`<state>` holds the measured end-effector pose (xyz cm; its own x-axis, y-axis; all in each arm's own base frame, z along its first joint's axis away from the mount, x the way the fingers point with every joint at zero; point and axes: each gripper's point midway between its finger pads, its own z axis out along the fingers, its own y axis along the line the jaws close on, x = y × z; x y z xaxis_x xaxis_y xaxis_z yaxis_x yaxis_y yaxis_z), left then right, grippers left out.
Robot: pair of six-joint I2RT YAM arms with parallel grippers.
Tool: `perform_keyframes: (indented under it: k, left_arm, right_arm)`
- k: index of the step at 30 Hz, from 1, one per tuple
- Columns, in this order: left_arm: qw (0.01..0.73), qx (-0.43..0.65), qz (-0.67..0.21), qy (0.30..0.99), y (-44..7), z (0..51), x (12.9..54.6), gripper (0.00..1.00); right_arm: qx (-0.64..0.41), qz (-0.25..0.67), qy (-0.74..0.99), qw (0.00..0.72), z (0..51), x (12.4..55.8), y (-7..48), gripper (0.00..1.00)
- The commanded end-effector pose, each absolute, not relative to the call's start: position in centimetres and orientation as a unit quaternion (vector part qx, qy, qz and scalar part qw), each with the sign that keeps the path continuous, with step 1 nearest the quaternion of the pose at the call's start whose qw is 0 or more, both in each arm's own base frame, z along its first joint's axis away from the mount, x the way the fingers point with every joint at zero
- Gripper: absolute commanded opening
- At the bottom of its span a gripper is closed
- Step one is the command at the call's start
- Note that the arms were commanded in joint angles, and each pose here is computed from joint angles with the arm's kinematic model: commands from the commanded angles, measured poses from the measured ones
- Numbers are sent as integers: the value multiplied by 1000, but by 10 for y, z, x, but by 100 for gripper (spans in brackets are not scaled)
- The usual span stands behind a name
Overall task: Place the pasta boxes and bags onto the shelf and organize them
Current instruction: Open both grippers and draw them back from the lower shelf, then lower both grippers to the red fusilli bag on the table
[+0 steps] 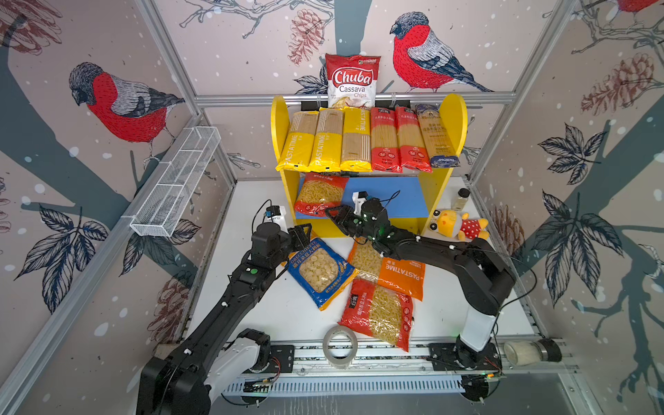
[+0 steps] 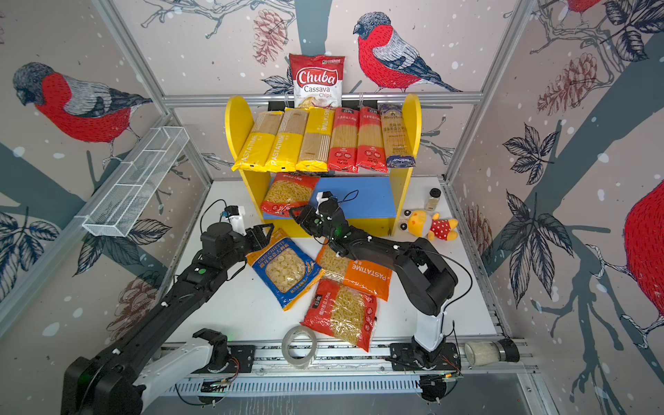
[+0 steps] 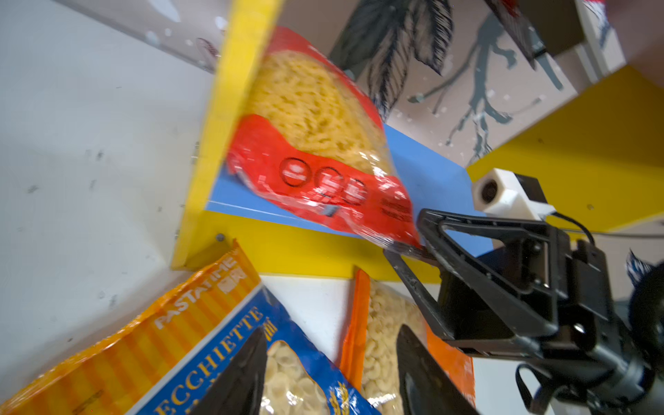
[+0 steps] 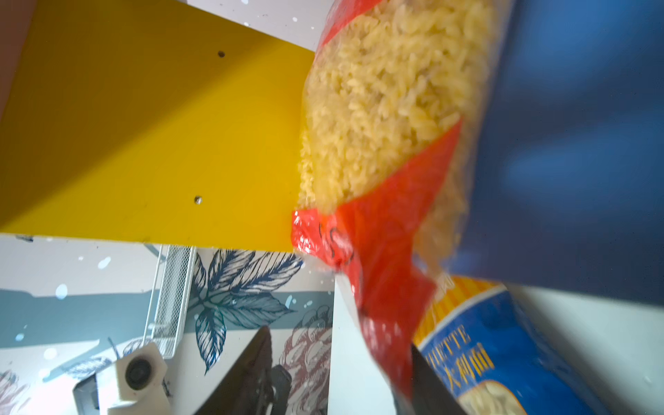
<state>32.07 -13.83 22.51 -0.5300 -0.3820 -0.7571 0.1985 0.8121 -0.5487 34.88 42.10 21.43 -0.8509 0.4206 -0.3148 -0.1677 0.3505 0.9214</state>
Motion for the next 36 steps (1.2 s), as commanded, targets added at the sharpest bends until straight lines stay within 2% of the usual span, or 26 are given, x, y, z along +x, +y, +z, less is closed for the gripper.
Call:
perform_keyframes:
  k: [1,6,10,14,20,24,28,32,36]
  left_arm:
    - [491,-18,-288,822,-150,226,311,58]
    - [477,57,-309,821,-197,216,284,61]
    - [428,128,-302,842,-244,185,257,62]
    - [353,172,-306,867,-283,145,226,61]
    - [282,216,-301,885,-314,109,197,61]
    - [259,223,-296,892,-318,100,193,61]
    - [249,228,-296,894,-322,96,192,60]
    - [240,234,-291,896,-323,90,191,60]
    - [233,235,-278,902,-322,84,192,60]
  right_arm:
    - [40,552,793,255,207,327,409,54]
    - [3,482,839,252,172,293,359,54]
    - [-18,394,886,242,142,266,297,54]
    - [4,353,913,201,114,231,232,54]
    - [57,299,936,175,82,190,171,59]
    - [85,290,941,155,65,172,154,67]
    - [99,324,932,129,54,159,160,70]
    - [110,345,926,108,44,152,165,70]
    - [116,356,922,92,32,146,168,66]
